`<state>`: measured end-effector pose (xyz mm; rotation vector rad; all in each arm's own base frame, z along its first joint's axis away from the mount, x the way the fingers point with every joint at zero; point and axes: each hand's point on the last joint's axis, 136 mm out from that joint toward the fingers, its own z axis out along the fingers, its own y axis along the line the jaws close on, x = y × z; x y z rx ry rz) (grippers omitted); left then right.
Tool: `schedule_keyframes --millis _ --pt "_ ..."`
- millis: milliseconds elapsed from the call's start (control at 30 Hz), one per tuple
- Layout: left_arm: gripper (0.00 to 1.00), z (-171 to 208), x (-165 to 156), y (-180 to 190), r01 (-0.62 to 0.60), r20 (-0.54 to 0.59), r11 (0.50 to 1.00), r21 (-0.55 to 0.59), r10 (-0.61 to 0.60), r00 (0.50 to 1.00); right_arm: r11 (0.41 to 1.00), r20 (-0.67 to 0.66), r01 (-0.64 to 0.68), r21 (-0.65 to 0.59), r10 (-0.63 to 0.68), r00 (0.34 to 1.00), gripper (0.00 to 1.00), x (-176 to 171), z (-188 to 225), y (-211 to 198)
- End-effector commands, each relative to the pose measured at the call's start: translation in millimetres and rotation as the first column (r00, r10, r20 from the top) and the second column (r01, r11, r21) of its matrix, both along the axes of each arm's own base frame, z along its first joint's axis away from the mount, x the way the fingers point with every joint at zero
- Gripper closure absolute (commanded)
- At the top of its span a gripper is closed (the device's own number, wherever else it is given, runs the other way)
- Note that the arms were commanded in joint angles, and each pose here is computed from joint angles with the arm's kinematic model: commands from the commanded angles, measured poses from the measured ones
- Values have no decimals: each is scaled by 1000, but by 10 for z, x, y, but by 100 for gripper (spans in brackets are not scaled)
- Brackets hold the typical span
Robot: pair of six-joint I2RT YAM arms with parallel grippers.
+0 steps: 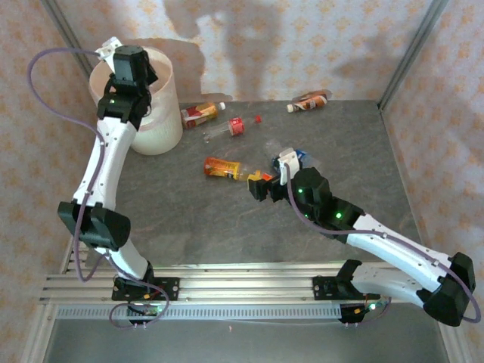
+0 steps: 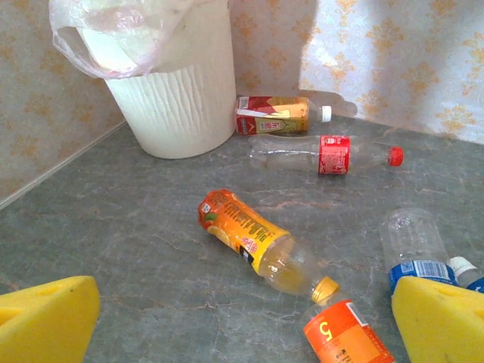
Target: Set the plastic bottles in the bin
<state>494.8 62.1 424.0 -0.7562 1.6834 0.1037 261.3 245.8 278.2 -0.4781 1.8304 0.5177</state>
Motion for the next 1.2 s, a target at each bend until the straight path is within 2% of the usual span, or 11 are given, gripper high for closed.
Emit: schedule_keyframes --millis 0,133,367,500,767,933,1167 --pt "47 65 74 301 -78 -18 995 54 79 997 1000 -10 26 2 -25 1000 1 -21 -6 -71" --pt "47 -187 248 412 -68 -128 995 79 77 989 999 -14 32 -2 -32 999 1 -26 -19 -94" --pt "43 -619 454 285 52 -252 998 38 -41 967 999 -10 37 -11 -37 999 1 4 -37 -75" --pt "37 -764 539 79 179 -285 984 -8 -174 943 999 -21 27 -25 -27 999 1 21 -75 -32" --pt "14 -683 516 -247 371 -275 927 -49 -370 887 999 -39 41 -34 -42 998 1 46 -162 -32" --pt "10 -581 440 -299 393 -260 917 -66 -396 881 997 -41 69 -23 -69 997 1 72 -174 -60" --pt "2 -426 393 -596 497 -160 851 -168 -521 838 987 -52 159 -18 -160 986 1 140 -239 -190"
